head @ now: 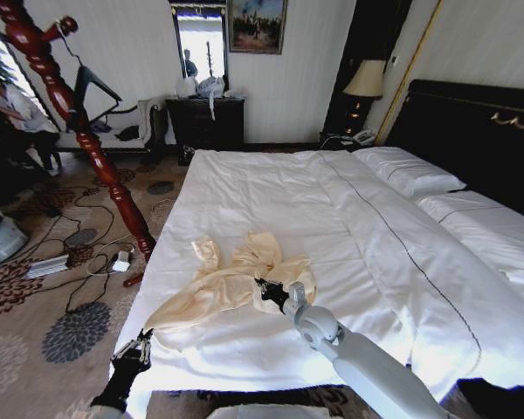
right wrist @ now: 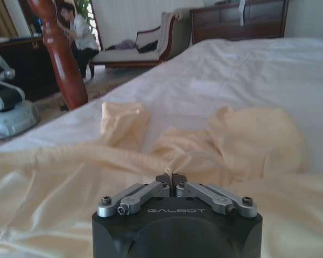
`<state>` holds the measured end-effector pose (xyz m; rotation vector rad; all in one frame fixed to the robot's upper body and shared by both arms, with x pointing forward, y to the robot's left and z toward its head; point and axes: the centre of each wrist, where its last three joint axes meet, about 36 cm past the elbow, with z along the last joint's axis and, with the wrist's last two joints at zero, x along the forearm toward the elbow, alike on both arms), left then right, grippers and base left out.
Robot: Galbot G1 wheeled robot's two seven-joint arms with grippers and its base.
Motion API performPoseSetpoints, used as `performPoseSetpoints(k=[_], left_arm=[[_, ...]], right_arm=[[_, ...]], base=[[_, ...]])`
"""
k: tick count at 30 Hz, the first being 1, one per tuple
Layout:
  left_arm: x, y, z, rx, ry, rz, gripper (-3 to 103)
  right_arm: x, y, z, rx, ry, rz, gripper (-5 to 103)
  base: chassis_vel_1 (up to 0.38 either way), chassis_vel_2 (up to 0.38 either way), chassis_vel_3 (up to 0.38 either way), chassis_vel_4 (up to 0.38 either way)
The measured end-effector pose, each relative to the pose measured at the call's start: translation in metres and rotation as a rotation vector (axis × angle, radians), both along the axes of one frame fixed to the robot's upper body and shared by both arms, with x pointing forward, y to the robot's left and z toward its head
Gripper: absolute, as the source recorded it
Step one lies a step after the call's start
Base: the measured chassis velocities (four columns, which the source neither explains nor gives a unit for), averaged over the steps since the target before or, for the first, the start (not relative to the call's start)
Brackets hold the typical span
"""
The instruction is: Pick up the clothes from the bed and hang them on the clothes hanger.
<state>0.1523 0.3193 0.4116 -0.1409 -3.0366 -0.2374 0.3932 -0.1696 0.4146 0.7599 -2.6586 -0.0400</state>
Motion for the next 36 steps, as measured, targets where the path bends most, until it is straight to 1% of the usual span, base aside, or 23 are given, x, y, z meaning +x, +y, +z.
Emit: performPoseSetpoints(k=[2,4,5,7,8,9,10,11,12,14,17,18,19,20,22,24,27,28,30,31,32,34,36], left_arm=[[0.017,0.002,0.017,-0.007,-0.041,0.002,1],[0.038,0.005,0.034,-0.032,-0.086,0.030,1],[0.038,0.005,0.034,-0.032,-0.086,0.030,1],[0.060,0.005,0.057,-0.069,-0.129,0.053,1],[0.070,0.003,0.070,-0.079,-0.145,0.050,1],[0.070,0.003,0.070,-0.079,-0.145,0.050,1],[0.083,0.001,0.089,-0.085,-0.169,0.034,1],[0.091,0.000,0.100,-0.085,-0.180,0.018,1],[0.091,0.000,0.100,-0.085,-0.180,0.018,1],[0.107,-0.004,0.125,-0.082,-0.193,-0.022,1],[0.131,-0.008,0.159,-0.062,-0.212,-0.082,1],[0.131,-0.008,0.159,-0.062,-0.212,-0.082,1],[0.144,-0.007,0.175,-0.054,-0.226,-0.096,1],[0.151,-0.005,0.183,-0.046,-0.231,-0.101,1],[0.156,-0.003,0.187,-0.041,-0.234,-0.105,1],[0.184,0.010,0.207,-0.018,-0.250,-0.106,1],[0.203,0.024,0.207,-0.009,-0.237,-0.078,1],[0.203,0.024,0.207,-0.009,-0.237,-0.078,1],[0.214,0.039,0.187,-0.005,-0.210,-0.025,1],[0.215,0.043,0.182,-0.011,-0.202,-0.009,1],[0.221,0.048,0.170,-0.029,-0.190,0.021,1],[0.225,0.048,0.166,-0.037,-0.185,0.028,1],[0.241,0.046,0.163,-0.061,-0.179,0.029,1]], right_arm=[[0.005,-0.011,0.022,0.042,-0.034,-0.028,1],[0.010,-0.026,0.045,0.070,-0.081,-0.063,1],[0.010,-0.026,0.045,0.070,-0.081,-0.063,1],[0.012,-0.040,0.068,0.090,-0.135,-0.089,1],[0.010,-0.047,0.081,0.104,-0.160,-0.098,1],[0.010,-0.047,0.081,0.104,-0.160,-0.098,1],[0.006,-0.054,0.096,0.116,-0.189,-0.104,1],[0.001,-0.058,0.107,0.122,-0.210,-0.108,1],[0.001,-0.058,0.107,0.122,-0.210,-0.108,1],[-0.008,-0.068,0.127,0.128,-0.247,-0.126,1],[-0.017,-0.083,0.155,0.134,-0.295,-0.166,1],[-0.017,-0.083,0.155,0.134,-0.295,-0.166,1],[-0.019,-0.096,0.169,0.112,-0.334,-0.192,1],[-0.020,-0.102,0.174,0.096,-0.350,-0.203,1],[-0.020,-0.104,0.177,0.088,-0.359,-0.208,1],[-0.018,-0.121,0.193,0.051,-0.407,-0.257,1],[-0.007,-0.130,0.199,0.051,-0.424,-0.298,1],[-0.007,-0.130,0.199,0.051,-0.424,-0.298,1],[0.014,-0.133,0.195,0.074,-0.415,-0.331,1],[0.019,-0.133,0.194,0.082,-0.412,-0.336,1],[0.034,-0.131,0.191,0.108,-0.399,-0.350,1],[0.041,-0.131,0.191,0.118,-0.396,-0.359,1],[0.061,-0.133,0.195,0.132,-0.405,-0.384,1]], base=[[0.000,0.000,0.000,0.000],[0.000,0.000,0.000,0.000],[0.000,0.000,0.000,0.000],[0.000,0.000,0.000,0.000],[0.000,0.000,0.000,0.000],[0.000,0.000,0.000,0.000],[0.000,0.000,0.000,0.000],[0.000,0.000,0.000,0.000],[0.000,0.000,0.000,0.000],[0.000,0.000,0.000,0.000],[0.000,0.000,0.000,0.000],[0.000,0.000,0.000,0.000],[0.000,0.000,0.000,0.000],[0.000,0.000,0.000,0.000],[0.000,0.000,0.000,0.000],[0.000,0.000,0.000,0.000],[0.000,0.000,0.000,0.000],[0.000,0.000,0.000,0.000],[0.000,0.000,0.000,0.000],[0.000,0.000,0.000,0.000],[0.000,0.000,0.000,0.000],[0.000,0.000,0.000,0.000],[0.000,0.000,0.000,0.000]])
